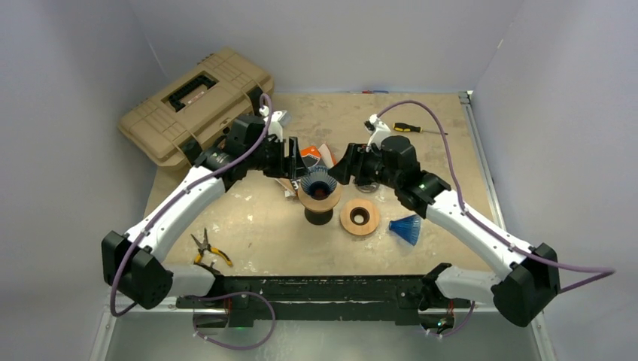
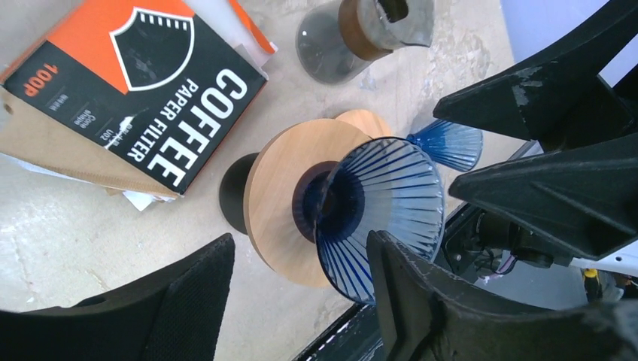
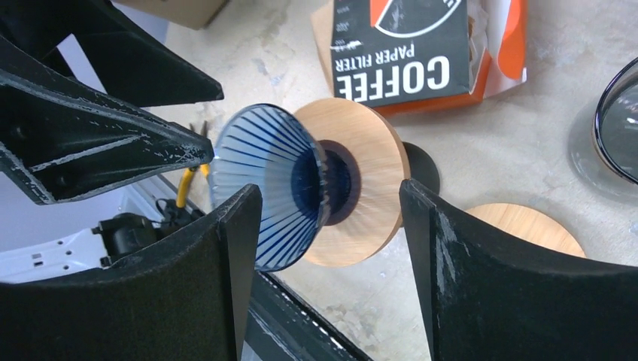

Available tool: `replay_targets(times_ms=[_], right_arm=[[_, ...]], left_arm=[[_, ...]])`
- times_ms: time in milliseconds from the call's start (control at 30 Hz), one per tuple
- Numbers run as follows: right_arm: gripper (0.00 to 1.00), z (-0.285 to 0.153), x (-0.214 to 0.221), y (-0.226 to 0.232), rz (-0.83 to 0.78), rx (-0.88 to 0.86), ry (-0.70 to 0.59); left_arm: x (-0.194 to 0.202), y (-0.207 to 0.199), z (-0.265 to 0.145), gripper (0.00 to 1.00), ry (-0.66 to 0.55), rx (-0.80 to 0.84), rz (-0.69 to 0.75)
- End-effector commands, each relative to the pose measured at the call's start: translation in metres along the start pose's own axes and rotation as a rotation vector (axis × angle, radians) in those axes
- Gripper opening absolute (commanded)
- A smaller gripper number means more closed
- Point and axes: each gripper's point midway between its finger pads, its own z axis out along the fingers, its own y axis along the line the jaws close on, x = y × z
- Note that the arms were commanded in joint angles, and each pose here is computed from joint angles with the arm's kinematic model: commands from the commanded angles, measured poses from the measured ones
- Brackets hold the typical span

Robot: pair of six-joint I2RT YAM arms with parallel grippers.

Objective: Place the coffee filter in the dripper

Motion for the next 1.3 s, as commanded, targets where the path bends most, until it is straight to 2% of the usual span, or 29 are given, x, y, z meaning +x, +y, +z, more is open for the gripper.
replay_targets(times_ms=[0, 233, 467, 667, 833, 1000, 1133, 1267], right_arm=[[0.71, -0.025, -0.033, 0.028, -0.032, -0.09, -0.111], [0.8, -0.044, -0.033, 0.024, -0.034, -0.083, -0.159], [0.92, -0.057, -0.037, 0.013, -0.043, -0.02, -0.202], [0.98, -0.061, -0.038, 0.01, -0.054, -0.004, -0.213], [0.99, -0.06, -0.037, 0.007, -0.055, 0.01, -0.213], [0.99, -0.059, -0.035, 0.007, -0.06, 0.008, -0.205], [0.99, -0.059, -0.033, 0.005, -0.061, 0.014, -0.2], [0.99, -0.059, -0.031, 0.002, -0.062, 0.023, -0.197]], left_arm=[[-0.026, -0.012, -0.031, 0.66, -0.162, 0.007, 0.058], [-0.034, 0.003, -0.069, 0.85, -0.338, -0.109, 0.043], [-0.02, 0.04, -0.098, 0.89, -0.466, -0.29, -0.068], [0.0, 0.065, -0.108, 0.99, -0.512, -0.381, -0.142], [0.014, 0.074, -0.089, 0.99, -0.458, -0.384, -0.177], [0.019, 0.068, -0.058, 0.85, -0.4, -0.303, -0.194], [0.021, 0.068, -0.037, 0.82, -0.361, -0.275, -0.213], [0.021, 0.07, -0.016, 0.72, -0.314, -0.258, -0.214]])
